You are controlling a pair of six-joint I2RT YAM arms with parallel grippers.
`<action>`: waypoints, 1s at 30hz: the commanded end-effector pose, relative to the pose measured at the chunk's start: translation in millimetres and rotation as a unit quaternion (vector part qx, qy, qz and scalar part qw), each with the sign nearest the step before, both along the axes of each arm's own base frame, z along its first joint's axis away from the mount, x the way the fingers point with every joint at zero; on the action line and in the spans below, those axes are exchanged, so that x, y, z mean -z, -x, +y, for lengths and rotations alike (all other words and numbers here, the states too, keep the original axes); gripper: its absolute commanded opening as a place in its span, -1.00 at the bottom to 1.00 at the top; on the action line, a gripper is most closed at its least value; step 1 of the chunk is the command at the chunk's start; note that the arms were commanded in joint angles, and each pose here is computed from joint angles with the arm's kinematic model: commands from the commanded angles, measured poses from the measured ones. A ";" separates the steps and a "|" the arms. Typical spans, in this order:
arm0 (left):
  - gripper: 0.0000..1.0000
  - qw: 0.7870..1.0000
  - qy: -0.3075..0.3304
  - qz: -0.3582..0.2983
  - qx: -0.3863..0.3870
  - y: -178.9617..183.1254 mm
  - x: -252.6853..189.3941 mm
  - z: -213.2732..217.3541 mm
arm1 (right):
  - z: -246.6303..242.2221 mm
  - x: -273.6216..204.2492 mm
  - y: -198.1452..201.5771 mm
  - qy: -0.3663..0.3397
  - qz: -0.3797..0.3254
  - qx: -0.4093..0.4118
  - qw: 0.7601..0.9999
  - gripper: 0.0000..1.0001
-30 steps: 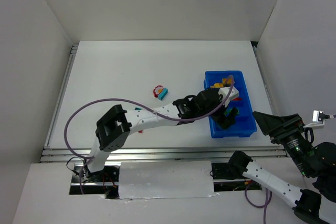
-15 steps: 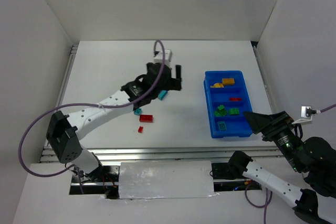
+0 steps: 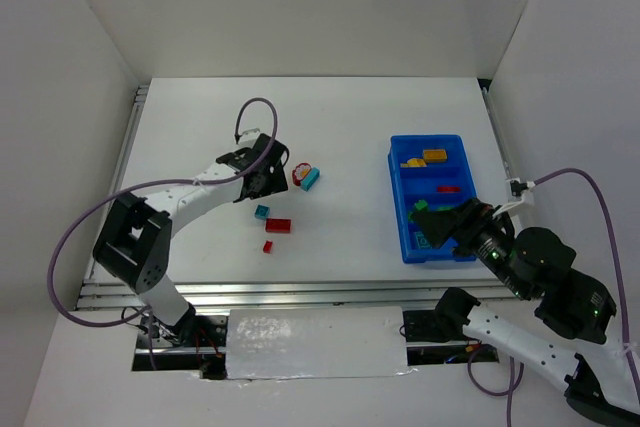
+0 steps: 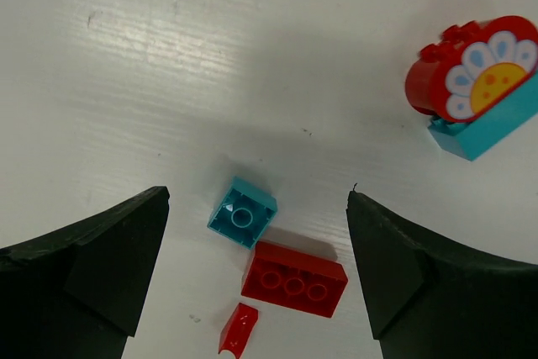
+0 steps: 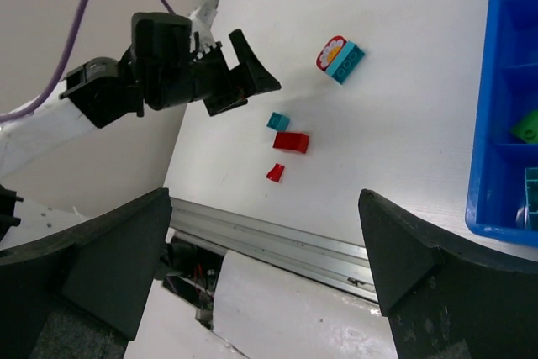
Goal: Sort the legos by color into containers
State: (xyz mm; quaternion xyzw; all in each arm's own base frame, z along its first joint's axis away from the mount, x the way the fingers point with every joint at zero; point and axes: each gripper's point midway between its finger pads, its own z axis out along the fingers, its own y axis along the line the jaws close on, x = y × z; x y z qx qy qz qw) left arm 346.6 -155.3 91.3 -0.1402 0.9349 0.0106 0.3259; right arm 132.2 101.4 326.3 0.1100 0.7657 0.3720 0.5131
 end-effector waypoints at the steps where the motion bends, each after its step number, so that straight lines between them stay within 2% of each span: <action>1: 0.99 0.997 0.028 0.018 -0.070 4.9 14.5 1.5 | 6.8 -11.4 -1.5 -0.014 -0.021 -0.012 1.000 0.99; 6: 0.99 0.987 0.047 0.045 -0.149 15.8 36.1 4.4 | 5.3 -9.7 0.1 -0.011 -0.025 -0.015 1.000 0.99; 11: 0.97 0.976 0.047 0.040 -0.207 23.3 45.4 17.3 | 5.9 -6.1 1.6 -0.003 -0.024 -0.021 0.999 0.99; 20: 0.94 0.967 0.059 0.044 -0.246 29.2 59.2 20.5 | 11.5 -1.8 0.6 0.007 -0.027 -0.033 0.999 0.99; 30: 0.82 0.958 0.080 0.049 -0.271 32.5 66.0 16.7 | 16.6 0.7 -0.5 0.015 -0.028 -0.043 0.999 0.99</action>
